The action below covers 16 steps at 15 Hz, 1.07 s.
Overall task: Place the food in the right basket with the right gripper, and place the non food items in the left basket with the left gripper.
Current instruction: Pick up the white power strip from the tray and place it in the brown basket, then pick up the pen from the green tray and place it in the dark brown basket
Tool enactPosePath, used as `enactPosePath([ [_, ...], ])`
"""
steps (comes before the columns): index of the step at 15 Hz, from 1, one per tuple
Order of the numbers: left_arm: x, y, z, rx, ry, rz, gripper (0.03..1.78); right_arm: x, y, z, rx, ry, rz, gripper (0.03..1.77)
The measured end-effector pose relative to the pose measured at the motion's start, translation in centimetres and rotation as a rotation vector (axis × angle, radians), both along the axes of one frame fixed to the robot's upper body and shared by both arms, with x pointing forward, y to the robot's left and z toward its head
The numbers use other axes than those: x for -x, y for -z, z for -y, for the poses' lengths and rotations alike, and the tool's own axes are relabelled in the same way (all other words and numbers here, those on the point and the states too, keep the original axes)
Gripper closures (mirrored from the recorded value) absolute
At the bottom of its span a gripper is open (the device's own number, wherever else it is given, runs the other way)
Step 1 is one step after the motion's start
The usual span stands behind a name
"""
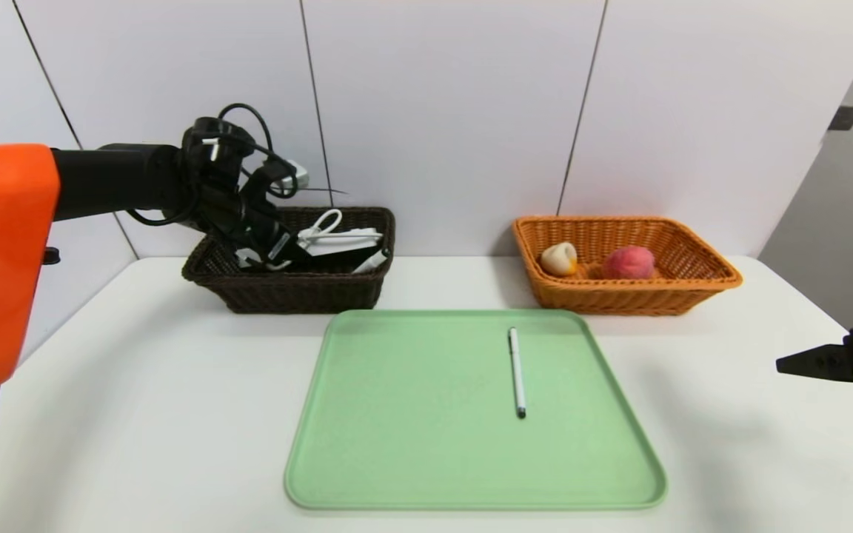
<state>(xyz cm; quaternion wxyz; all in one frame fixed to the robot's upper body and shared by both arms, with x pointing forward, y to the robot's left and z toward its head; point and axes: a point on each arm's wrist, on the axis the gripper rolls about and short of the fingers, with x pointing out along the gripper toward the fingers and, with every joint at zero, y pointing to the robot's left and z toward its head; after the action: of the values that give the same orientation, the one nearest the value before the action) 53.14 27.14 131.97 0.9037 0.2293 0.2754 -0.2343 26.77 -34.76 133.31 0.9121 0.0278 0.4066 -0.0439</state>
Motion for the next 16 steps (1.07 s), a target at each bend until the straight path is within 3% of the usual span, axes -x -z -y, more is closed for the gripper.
enactPosePath([
  [3,1.1,-3.2,2.0,0.17,-0.063,0.078,0.44,0.1,0.1,0.0,0.0,0.0,-0.004,0.09],
  [5,3.2,-5.5,5.0,0.258,-0.118,0.087,0.37,0.1,0.2,0.0,0.0,0.0,-0.006,0.09],
  [7,6.2,-7.3,8.2,0.34,-0.171,0.049,0.31,0.0,0.2,0.0,0.0,-0.001,-0.009,0.09],
  [9,9.6,-8.3,11.1,0.434,-0.185,-0.067,0.26,0.0,0.3,0.0,-0.002,0.001,-0.01,0.09],
  [12,13.9,-9.0,14.9,0.529,-0.163,-0.209,0.21,0.0,0.2,0.0,-0.004,0.004,-0.01,0.09],
  [14,15.9,-9.4,17.1,0.56,-0.134,-0.235,0.19,0.1,0.2,0.0,-0.007,0.004,-0.008,0.09],
  [16,17.3,-9.1,19.2,0.546,-0.153,-0.218,0.17,0.1,0.2,0.0,-0.012,0.007,-0.008,0.09],
])
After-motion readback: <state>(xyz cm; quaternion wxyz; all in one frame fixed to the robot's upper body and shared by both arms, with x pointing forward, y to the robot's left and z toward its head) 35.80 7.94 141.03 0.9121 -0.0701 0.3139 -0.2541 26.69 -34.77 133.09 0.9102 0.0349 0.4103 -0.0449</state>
